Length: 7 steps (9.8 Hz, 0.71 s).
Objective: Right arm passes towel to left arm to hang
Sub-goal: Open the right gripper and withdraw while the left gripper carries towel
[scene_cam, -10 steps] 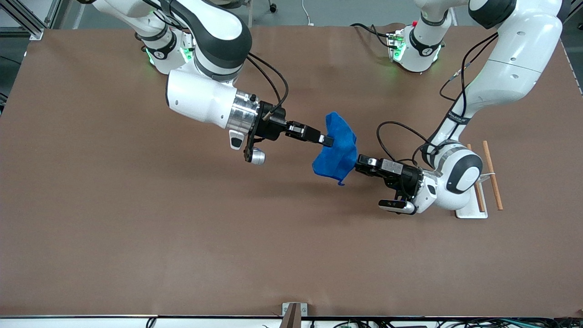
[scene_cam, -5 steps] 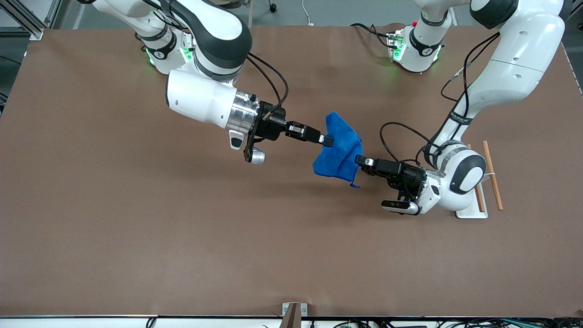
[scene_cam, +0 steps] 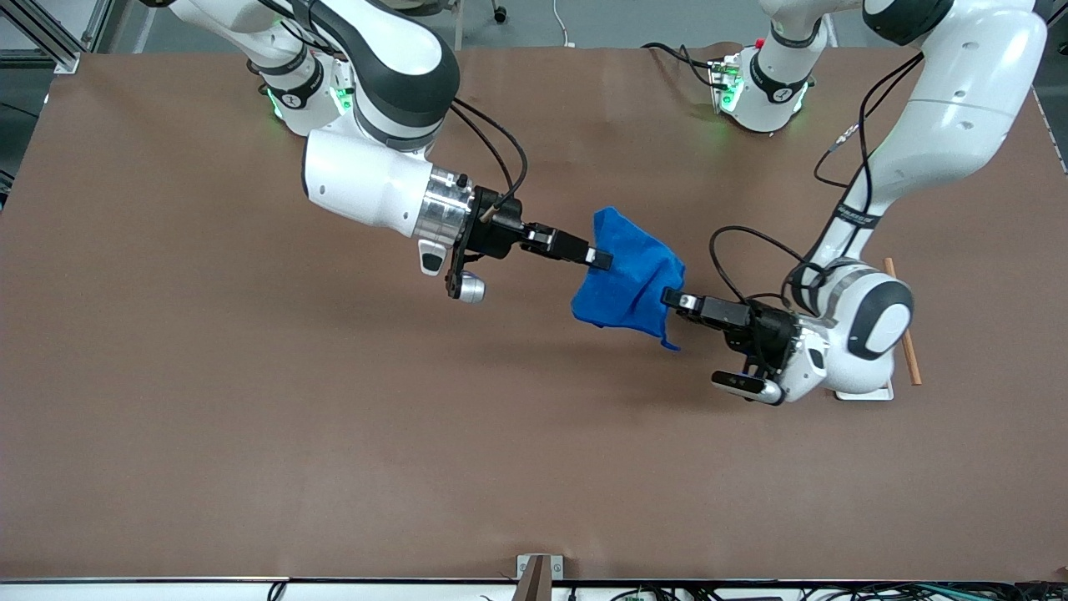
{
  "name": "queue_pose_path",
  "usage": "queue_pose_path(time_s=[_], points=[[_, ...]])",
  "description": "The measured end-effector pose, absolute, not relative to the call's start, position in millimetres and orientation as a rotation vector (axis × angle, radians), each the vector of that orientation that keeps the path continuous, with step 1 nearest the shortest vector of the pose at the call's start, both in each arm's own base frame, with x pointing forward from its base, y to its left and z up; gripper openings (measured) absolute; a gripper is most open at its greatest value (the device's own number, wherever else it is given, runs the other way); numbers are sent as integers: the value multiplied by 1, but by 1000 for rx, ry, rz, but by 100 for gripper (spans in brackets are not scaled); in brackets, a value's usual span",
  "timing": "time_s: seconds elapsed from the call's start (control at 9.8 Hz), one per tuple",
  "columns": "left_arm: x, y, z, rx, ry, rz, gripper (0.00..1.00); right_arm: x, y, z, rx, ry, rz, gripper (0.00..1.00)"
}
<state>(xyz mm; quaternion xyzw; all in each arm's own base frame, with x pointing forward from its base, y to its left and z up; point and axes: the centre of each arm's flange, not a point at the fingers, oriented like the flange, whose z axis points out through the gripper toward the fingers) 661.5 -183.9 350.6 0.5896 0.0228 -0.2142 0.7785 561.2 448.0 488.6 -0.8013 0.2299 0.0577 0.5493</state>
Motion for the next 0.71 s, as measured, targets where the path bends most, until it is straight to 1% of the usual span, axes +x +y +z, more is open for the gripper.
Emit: queue_pose_path(time_s=[0.1,0.2,0.31,0.41,0.51,0.71], points=[[667,-170,368,1353,70,-485,2,568,437,489,-1936,515,103,67],[671,-154,384,1437,108,-509,2,574,422,488,-2003,466,83,80],[672,-136,397,1518,158,-538,2,580,397,482,-2097,408,106,97],[670,-120,407,1612,208,-569,2,590,362,476,-2208,359,139,100],[668,-104,412,1717,246,-587,2,599,324,472,-2334,317,155,100],[667,-66,414,1929,349,-623,2,611,253,470,-2602,268,137,100]])
